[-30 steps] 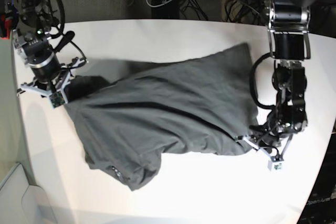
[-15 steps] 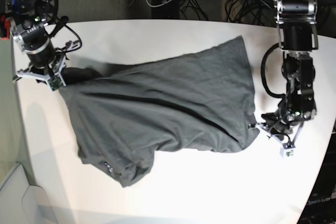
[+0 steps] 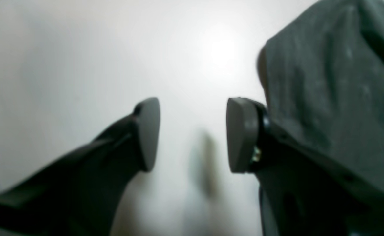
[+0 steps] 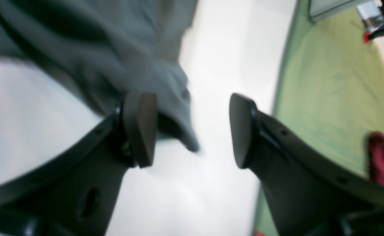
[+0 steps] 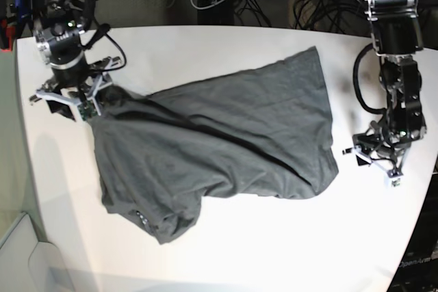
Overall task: Layout the t-shirt on the table in an organized manner, then fold the t-shirt properly
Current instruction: 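Release the shirt with both grippers and reposition the right gripper over it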
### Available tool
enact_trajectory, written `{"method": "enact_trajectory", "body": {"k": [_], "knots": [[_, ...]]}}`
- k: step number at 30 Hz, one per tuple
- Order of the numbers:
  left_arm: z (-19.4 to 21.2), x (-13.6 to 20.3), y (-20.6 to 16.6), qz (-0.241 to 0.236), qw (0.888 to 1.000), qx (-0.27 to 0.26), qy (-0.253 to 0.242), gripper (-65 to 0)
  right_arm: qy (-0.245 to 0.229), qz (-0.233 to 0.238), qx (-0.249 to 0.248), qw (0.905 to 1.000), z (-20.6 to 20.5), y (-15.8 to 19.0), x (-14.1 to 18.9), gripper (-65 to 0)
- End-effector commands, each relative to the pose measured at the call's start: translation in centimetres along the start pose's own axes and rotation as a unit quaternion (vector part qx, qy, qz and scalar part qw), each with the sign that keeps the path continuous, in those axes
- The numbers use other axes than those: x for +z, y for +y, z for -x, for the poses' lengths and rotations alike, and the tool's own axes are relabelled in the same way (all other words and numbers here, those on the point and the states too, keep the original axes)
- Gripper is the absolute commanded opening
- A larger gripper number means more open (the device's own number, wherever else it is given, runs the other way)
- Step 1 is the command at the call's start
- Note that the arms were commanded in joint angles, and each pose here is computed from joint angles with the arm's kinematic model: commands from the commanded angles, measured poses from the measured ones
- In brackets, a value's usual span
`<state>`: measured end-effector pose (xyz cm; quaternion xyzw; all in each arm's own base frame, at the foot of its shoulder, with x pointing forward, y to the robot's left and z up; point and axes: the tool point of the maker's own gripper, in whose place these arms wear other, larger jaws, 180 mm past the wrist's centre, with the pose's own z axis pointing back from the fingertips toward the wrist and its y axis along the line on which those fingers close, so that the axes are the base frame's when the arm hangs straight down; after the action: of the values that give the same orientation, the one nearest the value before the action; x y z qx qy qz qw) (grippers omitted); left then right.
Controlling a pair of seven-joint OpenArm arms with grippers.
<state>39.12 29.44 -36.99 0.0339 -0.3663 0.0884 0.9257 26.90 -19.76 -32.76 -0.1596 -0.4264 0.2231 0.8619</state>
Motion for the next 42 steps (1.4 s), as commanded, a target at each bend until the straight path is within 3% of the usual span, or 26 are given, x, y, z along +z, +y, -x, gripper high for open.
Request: {"method": "enact_trajectory", "body": {"k": [1,5,7,15,22,30,42], "knots": [[-2.4,0.6,0.7,-0.007,0.999,0.000,-0.031,-33.1,-0.034,0.013,-0.008,0.9993,-2.2,-0.5,0.1,-29.5],[-2.4,0.6,0.7,-0.007,1.000,0.000,-0.031,-33.1,-0.078,-0.025,-0.045,0.9956,-6.3,3.2,-0.4,-29.9],[-2.4,0.5,0.5,-0.005,0.999,0.001,-0.031,-33.1,-0.096,-0.047,-0.063,0.9923,-8.2,5.2,-0.3,-33.4],[-2.6,0.5,0.2,-0.003,0.999,0.004,-0.034,-33.1,-0.102,-0.157,-0.103,0.9769,-11.3,14.7,-0.2,-65.0],[-4.5,0.6,-0.1,0.000,0.998,0.005,-0.068,-33.1,-0.065,-0.229,-0.076,0.9683,-10.1,20.9,-1.7,-65.0],[-3.6,-1.5,-1.1,0.010,0.999,0.031,-0.040,-33.1,-0.047,-0.251,-0.053,0.9654,-10.6,22.9,-4.4,-65.0],[-2.3,-2.9,-4.0,0.035,0.998,0.052,-0.031,-33.1,0.021,-0.269,-0.035,0.9623,-4.5,24.7,-4.4,-65.0]]}}
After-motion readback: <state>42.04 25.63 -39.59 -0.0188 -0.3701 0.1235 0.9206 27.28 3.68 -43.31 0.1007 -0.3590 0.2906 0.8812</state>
